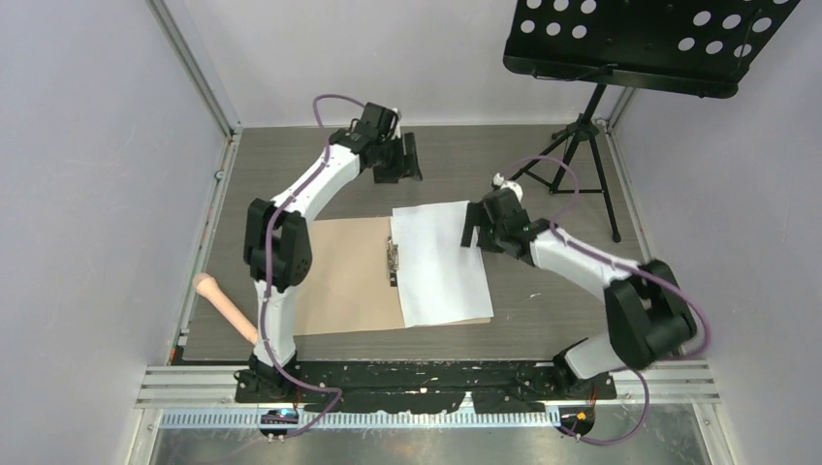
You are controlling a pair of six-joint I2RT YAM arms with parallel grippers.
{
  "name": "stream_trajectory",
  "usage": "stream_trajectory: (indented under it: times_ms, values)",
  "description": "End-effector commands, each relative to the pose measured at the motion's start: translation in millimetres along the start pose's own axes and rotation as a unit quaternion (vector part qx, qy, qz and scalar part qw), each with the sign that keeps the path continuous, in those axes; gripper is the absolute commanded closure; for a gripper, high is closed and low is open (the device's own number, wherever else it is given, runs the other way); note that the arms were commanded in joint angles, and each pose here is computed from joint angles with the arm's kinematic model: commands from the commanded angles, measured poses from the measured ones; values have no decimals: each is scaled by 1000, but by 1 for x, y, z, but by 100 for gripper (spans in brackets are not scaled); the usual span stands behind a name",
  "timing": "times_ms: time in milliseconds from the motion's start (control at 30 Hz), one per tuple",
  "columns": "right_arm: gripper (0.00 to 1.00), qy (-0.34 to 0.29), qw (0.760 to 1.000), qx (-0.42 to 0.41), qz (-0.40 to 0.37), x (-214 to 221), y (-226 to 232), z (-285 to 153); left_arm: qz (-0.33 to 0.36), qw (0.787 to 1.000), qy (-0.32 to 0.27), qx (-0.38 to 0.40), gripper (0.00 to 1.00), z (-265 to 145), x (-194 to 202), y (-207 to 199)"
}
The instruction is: Put the files into the folder
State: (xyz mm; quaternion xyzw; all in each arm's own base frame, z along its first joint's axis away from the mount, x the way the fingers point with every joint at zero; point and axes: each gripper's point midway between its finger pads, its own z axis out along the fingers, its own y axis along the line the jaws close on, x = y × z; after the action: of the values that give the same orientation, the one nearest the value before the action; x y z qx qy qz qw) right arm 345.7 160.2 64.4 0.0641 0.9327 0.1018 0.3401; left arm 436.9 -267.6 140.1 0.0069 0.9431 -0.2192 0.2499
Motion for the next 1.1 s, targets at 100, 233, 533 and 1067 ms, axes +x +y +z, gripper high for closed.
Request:
stream_trajectory:
  times_ms: [100, 233, 533, 1067]
  values:
    - [31, 67, 998, -15, 9, 104, 5, -78, -37, 996, -25, 75, 46, 65, -44, -32]
    - [57, 88, 996, -22, 1, 142, 10, -101, -91, 990, -47, 96, 58, 97, -54, -36]
    - [69, 116, 992, -47, -13, 177, 29, -109, -137, 986, -39, 83, 76, 131, -37, -32]
    - [73, 130, 990, -36, -40, 193, 30, -100, -205, 978, 30, 9, 93, 128, 14, -34]
